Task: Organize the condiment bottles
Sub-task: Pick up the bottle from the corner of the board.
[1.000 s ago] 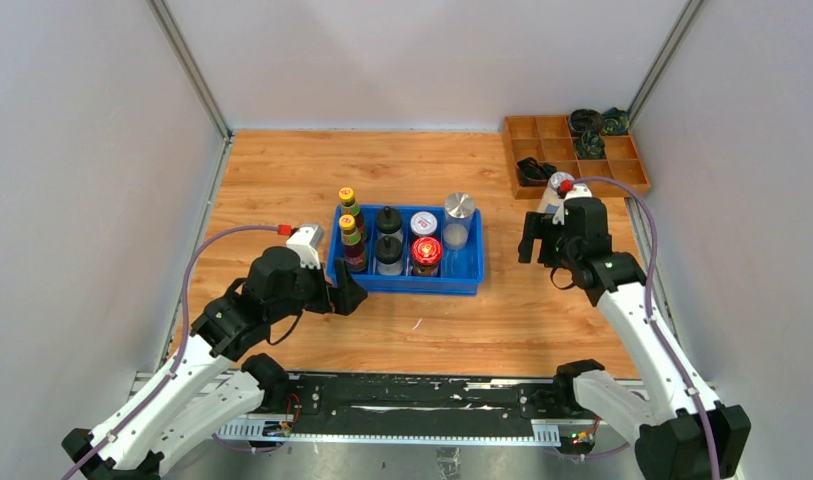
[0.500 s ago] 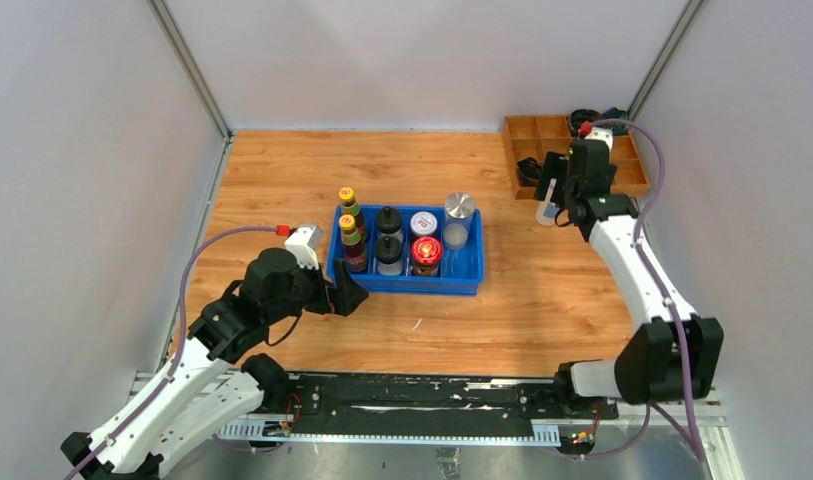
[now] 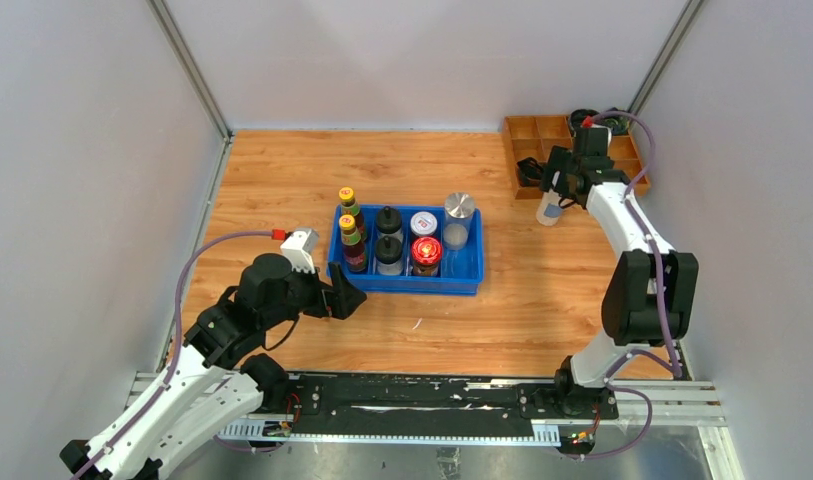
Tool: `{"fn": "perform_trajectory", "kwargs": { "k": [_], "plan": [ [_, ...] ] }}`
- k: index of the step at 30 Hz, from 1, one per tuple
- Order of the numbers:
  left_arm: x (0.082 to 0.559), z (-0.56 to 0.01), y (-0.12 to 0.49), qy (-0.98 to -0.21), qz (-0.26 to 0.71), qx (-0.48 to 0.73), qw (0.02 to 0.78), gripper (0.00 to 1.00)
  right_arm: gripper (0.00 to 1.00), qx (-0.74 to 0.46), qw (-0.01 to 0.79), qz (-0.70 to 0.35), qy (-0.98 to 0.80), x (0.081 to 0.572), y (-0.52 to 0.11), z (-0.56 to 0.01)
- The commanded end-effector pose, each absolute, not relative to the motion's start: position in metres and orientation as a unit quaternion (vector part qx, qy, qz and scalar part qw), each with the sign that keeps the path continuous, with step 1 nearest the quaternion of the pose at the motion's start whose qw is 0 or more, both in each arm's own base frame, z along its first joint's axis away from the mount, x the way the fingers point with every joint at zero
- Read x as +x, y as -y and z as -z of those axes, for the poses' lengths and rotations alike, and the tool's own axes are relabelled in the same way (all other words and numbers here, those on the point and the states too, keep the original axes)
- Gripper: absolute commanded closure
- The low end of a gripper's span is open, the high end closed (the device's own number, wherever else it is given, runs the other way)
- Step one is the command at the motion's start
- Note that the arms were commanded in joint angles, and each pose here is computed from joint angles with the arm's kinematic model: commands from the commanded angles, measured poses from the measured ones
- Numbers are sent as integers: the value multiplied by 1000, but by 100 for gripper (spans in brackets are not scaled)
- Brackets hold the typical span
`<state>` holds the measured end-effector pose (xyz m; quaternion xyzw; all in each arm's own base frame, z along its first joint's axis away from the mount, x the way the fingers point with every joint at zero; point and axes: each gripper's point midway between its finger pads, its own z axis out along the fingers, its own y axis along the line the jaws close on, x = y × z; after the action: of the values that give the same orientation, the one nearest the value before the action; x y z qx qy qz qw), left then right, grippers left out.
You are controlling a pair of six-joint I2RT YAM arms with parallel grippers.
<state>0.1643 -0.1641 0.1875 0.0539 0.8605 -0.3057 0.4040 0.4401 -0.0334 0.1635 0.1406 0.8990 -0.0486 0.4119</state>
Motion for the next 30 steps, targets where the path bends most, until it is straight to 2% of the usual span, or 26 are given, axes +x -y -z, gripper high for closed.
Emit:
{"fn": "perform_trajectory", "kwargs": {
  "k": [1,8,17,22,30],
  "plan": [
    [162,-187,166,-860,308,60,401,0,13,134,419,34,-898,455,32,-169],
    [164,-183,166,-864,303,60,397,0,19,132,413,32,-901,464,31,-163],
    [166,-183,167,-867,300,59,394,0,49,138,406,43,-903,458,35,-156],
    [166,-182,167,-867,299,59,393,0,52,132,414,43,-900,450,29,-167],
    [165,-180,167,-868,298,59,392,0,51,86,462,37,-882,430,-1,-229]
  ]
}}
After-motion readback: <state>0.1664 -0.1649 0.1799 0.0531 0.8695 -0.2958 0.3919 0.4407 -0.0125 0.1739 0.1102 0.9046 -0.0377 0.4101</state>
